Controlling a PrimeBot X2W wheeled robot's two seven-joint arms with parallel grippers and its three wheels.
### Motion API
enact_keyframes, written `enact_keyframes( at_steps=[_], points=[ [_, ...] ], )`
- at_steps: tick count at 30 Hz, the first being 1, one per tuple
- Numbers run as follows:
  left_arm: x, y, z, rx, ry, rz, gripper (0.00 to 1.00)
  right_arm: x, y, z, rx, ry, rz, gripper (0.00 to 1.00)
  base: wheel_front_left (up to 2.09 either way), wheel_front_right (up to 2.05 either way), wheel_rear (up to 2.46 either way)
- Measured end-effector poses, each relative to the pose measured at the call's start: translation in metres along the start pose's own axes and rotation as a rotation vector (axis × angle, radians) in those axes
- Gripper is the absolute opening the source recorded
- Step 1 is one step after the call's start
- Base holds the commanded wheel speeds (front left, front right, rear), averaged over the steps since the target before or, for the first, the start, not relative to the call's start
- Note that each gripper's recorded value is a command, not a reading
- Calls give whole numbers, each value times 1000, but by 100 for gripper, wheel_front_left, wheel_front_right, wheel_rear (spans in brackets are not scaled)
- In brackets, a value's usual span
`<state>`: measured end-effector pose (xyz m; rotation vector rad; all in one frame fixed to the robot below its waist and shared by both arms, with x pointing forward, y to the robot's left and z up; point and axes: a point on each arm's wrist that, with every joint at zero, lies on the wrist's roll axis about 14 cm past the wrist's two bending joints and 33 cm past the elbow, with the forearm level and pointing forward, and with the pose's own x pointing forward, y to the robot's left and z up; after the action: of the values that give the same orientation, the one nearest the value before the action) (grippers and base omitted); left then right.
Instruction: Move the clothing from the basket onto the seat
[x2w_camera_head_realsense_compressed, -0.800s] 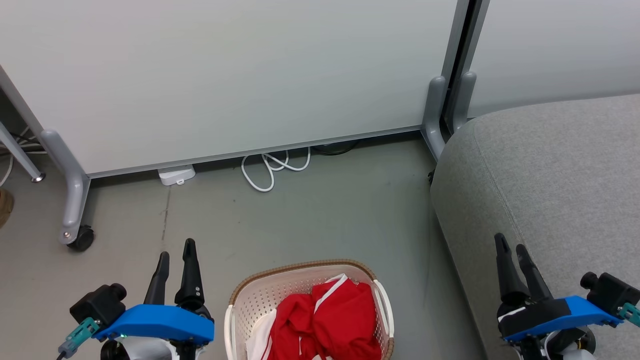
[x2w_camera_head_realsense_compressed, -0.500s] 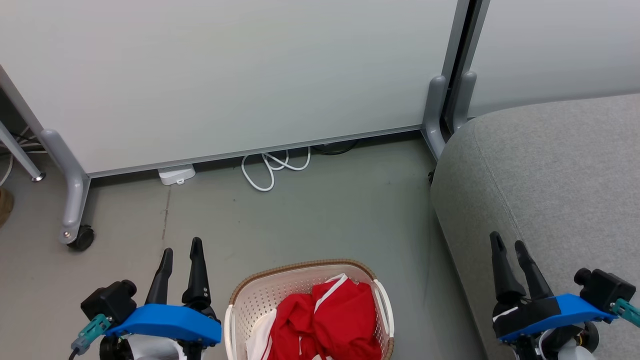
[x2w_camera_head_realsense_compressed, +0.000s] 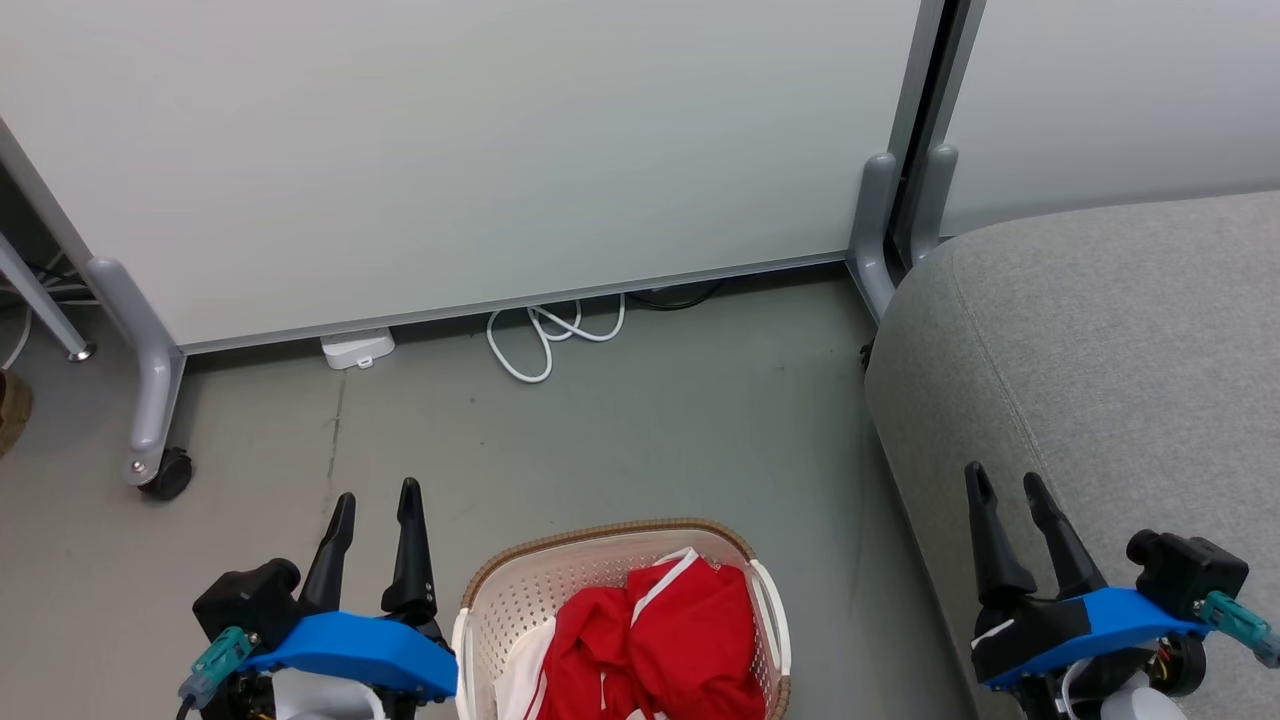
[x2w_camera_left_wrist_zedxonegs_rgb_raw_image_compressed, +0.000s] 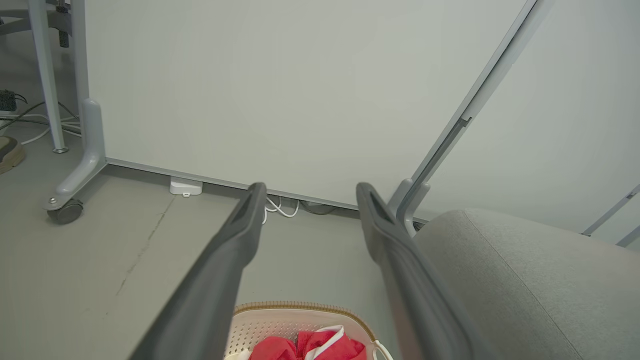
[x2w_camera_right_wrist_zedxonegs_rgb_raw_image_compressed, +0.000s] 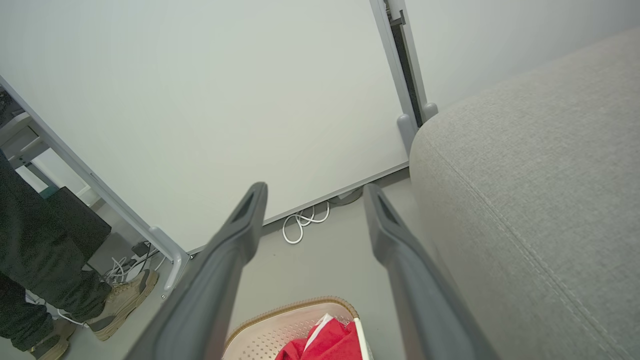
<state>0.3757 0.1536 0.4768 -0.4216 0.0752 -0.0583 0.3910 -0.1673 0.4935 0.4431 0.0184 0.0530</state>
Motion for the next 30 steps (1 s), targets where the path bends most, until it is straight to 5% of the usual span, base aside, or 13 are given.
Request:
enact_keyframes(
  at_steps=[30],
  points=[
    [0, -7, -1, 114, -24, -31, 100, 3, 11, 2, -241, -24, 59, 100, 0, 0, 0]
  ],
)
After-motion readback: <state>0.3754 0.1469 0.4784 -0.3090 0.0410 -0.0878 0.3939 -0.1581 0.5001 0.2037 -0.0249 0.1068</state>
